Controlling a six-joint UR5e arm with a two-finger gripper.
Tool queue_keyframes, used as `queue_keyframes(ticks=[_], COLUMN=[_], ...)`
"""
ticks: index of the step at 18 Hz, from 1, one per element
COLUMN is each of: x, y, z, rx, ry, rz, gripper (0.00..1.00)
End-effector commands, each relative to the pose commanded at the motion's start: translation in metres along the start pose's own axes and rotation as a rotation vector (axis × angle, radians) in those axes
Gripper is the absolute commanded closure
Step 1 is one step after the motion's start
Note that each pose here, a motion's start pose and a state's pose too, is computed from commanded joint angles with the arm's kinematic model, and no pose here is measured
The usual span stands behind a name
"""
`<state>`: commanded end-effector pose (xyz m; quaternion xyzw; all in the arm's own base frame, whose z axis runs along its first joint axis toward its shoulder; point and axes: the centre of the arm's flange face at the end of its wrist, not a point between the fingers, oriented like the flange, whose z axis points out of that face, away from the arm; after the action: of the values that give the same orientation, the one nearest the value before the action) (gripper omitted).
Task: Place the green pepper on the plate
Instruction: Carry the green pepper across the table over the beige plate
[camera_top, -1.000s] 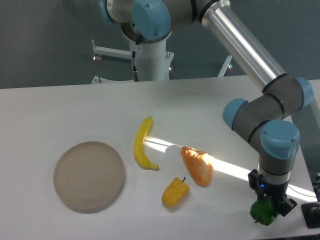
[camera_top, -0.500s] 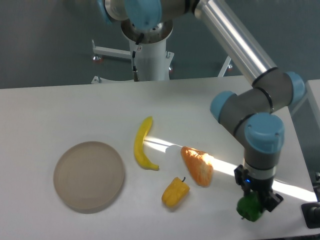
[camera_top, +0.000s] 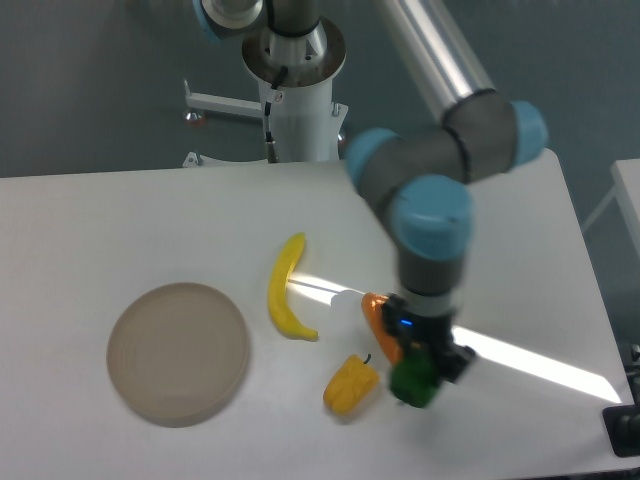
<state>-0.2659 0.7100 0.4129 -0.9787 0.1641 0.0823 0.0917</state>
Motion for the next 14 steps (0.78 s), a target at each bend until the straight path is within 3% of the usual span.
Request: queue_keyframes(ticks=[4,10,14], x=[0.051,0.119,0.14], y=[-0.029,-0.05,-0.058], z=[-0.017,-0.006,0.01], rx=[0.044,0.031,0.006], ry=[0.046,0.113,0.123], rz=[-0.151,-0.175,-0.215], gripper=[0.71,0.72,0.72])
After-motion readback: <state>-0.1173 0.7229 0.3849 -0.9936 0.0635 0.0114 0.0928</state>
